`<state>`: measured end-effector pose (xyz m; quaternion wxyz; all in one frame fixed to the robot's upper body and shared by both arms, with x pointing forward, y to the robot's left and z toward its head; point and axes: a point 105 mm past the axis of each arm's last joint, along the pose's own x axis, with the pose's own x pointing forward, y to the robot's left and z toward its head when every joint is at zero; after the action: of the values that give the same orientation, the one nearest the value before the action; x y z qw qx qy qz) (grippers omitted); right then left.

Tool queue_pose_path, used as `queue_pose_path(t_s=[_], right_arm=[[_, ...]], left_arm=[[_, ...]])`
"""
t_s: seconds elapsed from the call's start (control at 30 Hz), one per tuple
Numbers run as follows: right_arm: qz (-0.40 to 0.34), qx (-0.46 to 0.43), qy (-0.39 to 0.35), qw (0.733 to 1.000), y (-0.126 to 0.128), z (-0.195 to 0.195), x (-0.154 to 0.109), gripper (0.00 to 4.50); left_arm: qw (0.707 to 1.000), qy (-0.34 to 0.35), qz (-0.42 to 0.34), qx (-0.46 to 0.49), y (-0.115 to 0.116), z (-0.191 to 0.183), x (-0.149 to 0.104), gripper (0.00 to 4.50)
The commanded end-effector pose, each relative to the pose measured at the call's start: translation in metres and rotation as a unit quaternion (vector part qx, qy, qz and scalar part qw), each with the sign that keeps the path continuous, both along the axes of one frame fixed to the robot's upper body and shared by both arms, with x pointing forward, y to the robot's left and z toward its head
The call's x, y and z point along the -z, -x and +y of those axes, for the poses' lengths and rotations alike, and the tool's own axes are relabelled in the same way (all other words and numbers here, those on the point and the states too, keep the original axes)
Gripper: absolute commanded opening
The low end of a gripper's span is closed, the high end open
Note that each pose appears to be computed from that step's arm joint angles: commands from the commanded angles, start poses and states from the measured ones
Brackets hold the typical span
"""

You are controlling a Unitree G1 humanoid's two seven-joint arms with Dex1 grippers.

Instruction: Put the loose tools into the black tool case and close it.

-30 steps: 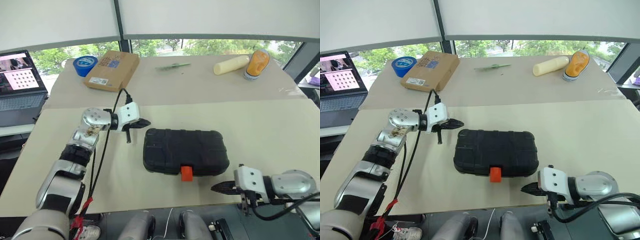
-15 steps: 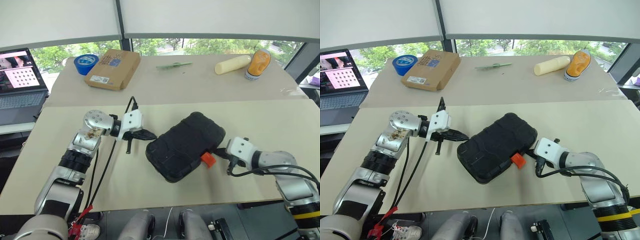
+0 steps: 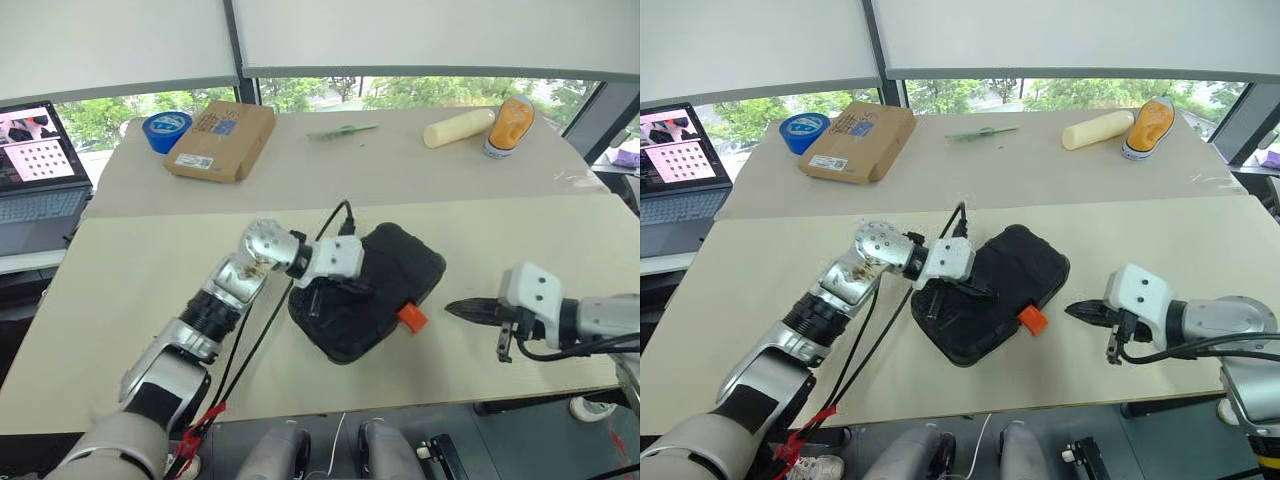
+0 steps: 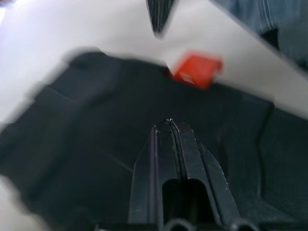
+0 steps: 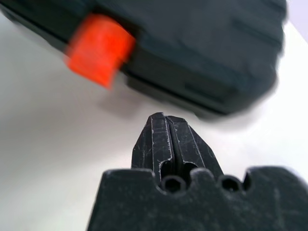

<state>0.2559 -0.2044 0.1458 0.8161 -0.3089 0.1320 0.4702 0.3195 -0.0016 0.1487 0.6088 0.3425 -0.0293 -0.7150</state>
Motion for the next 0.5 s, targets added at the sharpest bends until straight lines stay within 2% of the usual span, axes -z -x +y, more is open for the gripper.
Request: queue_pose_path(t_s=[0.03, 0.5], right_arm=[[0.003, -0.022, -0.012, 1.0, 0.008, 0.019, 0.001, 0.0], [0.021, -0.008, -0.001, 1.0, 0.001, 0.036, 0.045, 0.0]], left_arm=[[0.999, -0.034, -0.023, -0.001, -0.003, 0.001, 0.02, 0.04], [1.0, -0.021, -0.022, 0.005, 0.0, 0.0, 0.013, 0.04]])
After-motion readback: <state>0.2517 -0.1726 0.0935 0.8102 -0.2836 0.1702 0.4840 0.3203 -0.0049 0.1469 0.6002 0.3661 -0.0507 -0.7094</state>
